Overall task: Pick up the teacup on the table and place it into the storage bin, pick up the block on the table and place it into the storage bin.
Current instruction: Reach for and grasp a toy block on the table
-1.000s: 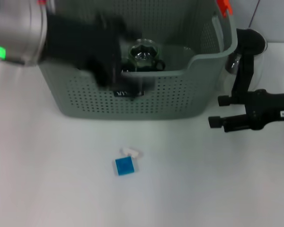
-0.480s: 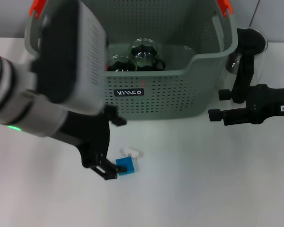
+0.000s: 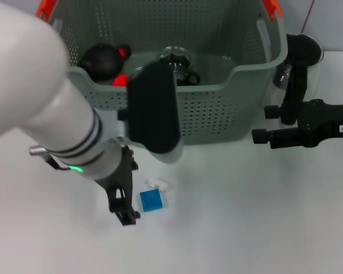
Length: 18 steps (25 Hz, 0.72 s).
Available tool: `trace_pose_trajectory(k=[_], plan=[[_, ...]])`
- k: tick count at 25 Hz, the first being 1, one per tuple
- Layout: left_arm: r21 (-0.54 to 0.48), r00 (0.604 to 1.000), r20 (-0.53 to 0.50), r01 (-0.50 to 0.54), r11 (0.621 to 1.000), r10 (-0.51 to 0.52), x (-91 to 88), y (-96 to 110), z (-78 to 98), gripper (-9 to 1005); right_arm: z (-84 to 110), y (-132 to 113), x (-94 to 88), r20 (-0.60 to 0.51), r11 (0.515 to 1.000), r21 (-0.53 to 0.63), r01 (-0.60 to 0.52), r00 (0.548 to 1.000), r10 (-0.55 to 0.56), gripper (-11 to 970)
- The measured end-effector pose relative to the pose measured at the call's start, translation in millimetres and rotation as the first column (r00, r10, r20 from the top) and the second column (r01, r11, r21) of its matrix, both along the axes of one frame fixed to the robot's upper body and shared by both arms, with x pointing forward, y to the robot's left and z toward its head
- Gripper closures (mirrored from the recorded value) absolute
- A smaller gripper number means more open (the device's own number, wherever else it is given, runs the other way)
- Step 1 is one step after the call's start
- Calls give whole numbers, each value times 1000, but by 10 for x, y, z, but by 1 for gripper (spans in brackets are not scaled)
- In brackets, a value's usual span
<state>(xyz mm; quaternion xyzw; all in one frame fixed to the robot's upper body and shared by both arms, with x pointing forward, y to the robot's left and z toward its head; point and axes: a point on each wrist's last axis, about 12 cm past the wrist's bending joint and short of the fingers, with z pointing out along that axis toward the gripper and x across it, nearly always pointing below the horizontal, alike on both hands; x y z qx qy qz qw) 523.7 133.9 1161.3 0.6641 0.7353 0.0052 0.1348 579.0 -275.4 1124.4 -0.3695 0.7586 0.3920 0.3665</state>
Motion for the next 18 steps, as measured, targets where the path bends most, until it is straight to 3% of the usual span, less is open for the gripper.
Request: trace_pose_trajectory(k=[18], plan=[[58,999,-46,-9,998,12,70,-262,-274,86,-31,-29,-28,-8,1000,-1,10,1000,-10,15]])
